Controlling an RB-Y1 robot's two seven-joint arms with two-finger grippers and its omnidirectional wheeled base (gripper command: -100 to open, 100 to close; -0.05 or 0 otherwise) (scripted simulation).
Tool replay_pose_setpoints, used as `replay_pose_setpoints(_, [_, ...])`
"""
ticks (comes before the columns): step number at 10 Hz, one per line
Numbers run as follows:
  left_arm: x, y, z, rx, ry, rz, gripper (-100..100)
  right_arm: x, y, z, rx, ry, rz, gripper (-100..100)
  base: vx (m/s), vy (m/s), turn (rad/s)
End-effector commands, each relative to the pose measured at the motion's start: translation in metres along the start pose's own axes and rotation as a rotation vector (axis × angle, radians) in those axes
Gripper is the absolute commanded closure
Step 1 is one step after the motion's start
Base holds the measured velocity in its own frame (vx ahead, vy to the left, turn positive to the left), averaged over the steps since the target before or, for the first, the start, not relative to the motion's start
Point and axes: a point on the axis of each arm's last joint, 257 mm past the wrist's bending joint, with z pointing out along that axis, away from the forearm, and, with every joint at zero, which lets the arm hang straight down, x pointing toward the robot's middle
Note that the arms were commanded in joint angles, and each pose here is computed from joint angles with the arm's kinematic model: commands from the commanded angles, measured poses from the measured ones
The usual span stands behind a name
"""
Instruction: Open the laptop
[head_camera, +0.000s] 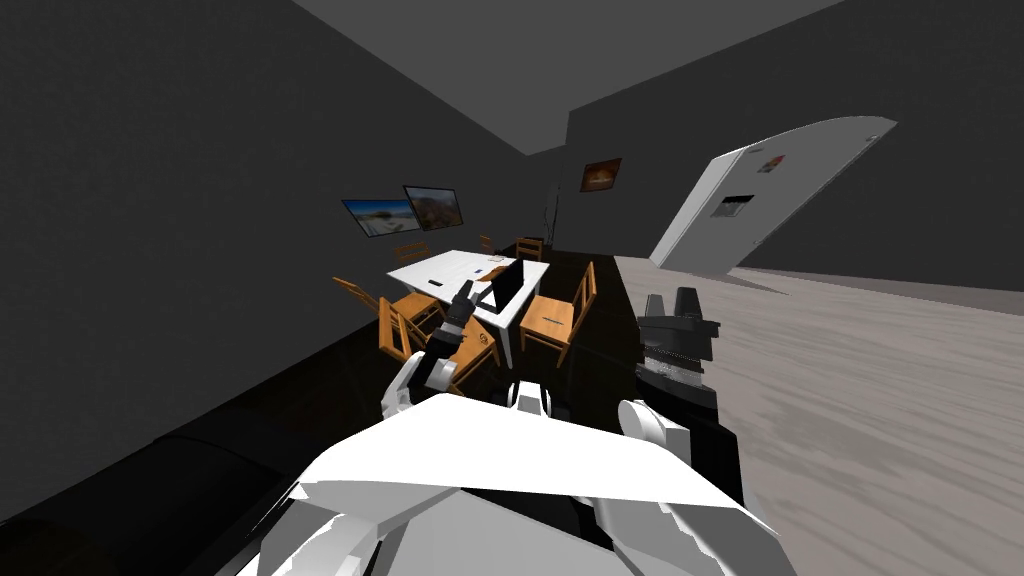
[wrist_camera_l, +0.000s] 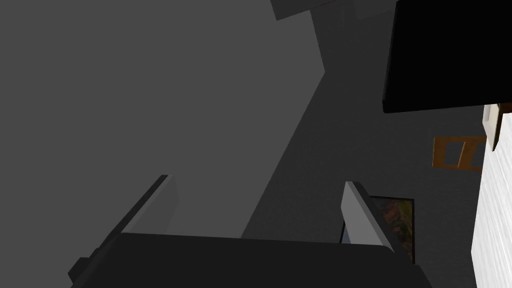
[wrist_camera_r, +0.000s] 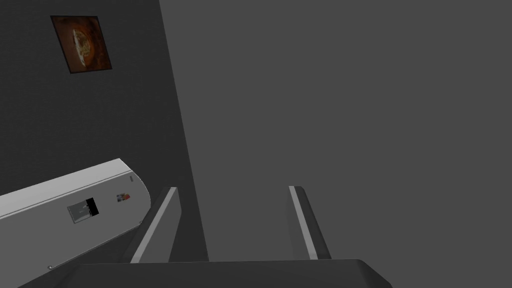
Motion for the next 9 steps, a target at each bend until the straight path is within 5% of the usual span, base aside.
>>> replay_pose_setpoints(1, [0.000,0.019,0.000,-0.059,0.021,0.022,-100,0.000,0.000,0.000,0.000,0.000,0.000,0,0.030,0.010,-0.135])
replay_pose_setpoints(9, [-0.013,0.080,-0.005,-0.255,0.094,0.140,-100,0.000,0.000,0.000,0.000,0.000,0.000,0,0.029,0.009,-0.123])
